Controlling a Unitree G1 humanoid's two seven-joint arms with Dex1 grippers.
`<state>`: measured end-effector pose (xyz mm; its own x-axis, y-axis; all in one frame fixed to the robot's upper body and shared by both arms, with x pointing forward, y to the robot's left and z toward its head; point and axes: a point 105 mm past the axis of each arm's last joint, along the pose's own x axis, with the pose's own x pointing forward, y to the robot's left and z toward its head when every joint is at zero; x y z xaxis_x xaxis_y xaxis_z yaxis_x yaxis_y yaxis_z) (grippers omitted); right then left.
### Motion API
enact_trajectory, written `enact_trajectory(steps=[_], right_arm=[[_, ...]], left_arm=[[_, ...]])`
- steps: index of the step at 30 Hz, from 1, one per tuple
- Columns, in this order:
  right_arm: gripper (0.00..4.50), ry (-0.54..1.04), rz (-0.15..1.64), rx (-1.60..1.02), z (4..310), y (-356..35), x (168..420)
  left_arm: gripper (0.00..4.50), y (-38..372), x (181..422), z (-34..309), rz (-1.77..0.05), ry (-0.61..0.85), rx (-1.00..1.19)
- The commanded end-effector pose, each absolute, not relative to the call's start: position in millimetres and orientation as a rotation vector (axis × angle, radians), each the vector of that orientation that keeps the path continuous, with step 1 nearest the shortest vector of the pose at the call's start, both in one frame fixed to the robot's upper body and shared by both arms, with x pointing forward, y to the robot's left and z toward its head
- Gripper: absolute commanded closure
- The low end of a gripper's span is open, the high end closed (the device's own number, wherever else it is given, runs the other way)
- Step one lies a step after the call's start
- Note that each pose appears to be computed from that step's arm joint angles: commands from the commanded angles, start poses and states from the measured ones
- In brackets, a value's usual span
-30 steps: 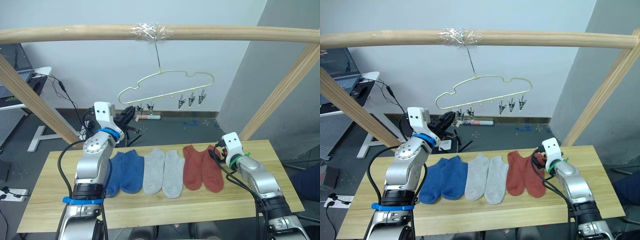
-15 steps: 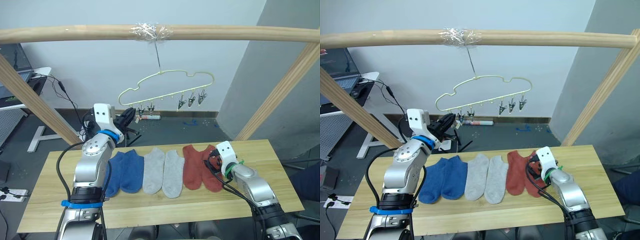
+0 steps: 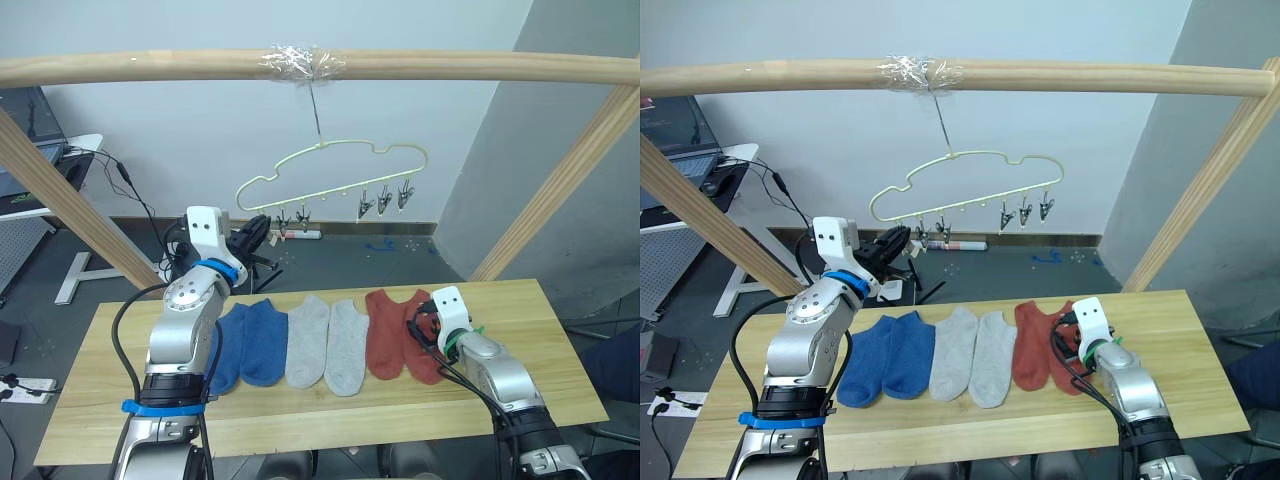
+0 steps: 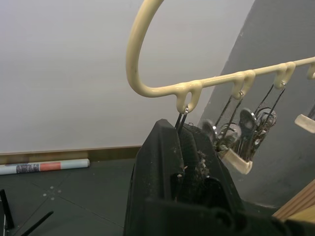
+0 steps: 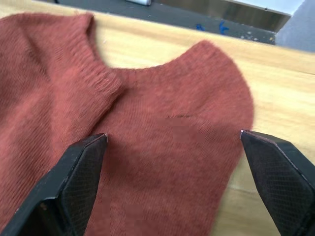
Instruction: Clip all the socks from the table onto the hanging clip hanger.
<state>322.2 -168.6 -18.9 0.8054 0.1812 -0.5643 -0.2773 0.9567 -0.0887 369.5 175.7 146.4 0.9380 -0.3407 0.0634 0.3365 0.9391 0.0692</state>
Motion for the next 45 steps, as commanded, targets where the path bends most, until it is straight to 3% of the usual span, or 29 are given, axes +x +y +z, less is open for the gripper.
enact_trajectory(steps=[1, 8, 10, 17, 22, 27, 29, 33, 37, 45], right_arm=[[0.00, 0.565, 0.259, -0.168, -10.7, -165.4, 324.3], [0.00, 0.648, 0.220, -0.167, -32.9, -173.6, 317.8], [0.38, 0.660, 0.233, -0.133, -34.9, -171.1, 316.4], [2.60, 0.689, 0.249, -0.127, -39.4, -176.9, 311.6], [4.39, 0.612, 0.362, -0.331, -28.3, -187.9, 308.7], [4.48, 0.455, 0.535, -0.536, 5.3, -191.6, 302.9], [4.48, 0.338, 0.625, -0.586, 33.0, -178.0, 301.8], [4.48, 0.181, 0.855, -0.593, 72.5, -133.6, 286.0], [4.48, 0.066, 1.052, -0.558, 91.3, -72.1, 276.2], [4.48, -0.047, 1.146, -0.404, 110.0, 17.1, 294.0]], left_arm=[[4.49, 179.2, 367.4, 151.0, -0.332, -0.087, 0.067], [4.49, 177.3, 366.8, 151.3, -0.337, -0.088, 0.073], [4.50, 177.2, 367.0, 151.7, -0.337, -0.089, 0.075], [4.50, 179.5, 367.8, 150.2, -0.330, -0.080, 0.085], [4.50, 177.5, 373.3, 148.5, -0.350, -0.058, 0.059], [4.50, 178.2, 376.3, 148.5, -0.417, 0.011, -0.085], [4.50, 182.0, 374.7, 148.8, -0.456, 0.075, -0.202], [4.50, 187.6, 369.1, 160.9, -0.536, 0.175, -0.473], [4.50, 188.5, 361.2, 178.1, -0.619, 0.210, -0.617], [4.50, 172.0, 346.7, 192.1, -0.722, 0.235, -0.662]])
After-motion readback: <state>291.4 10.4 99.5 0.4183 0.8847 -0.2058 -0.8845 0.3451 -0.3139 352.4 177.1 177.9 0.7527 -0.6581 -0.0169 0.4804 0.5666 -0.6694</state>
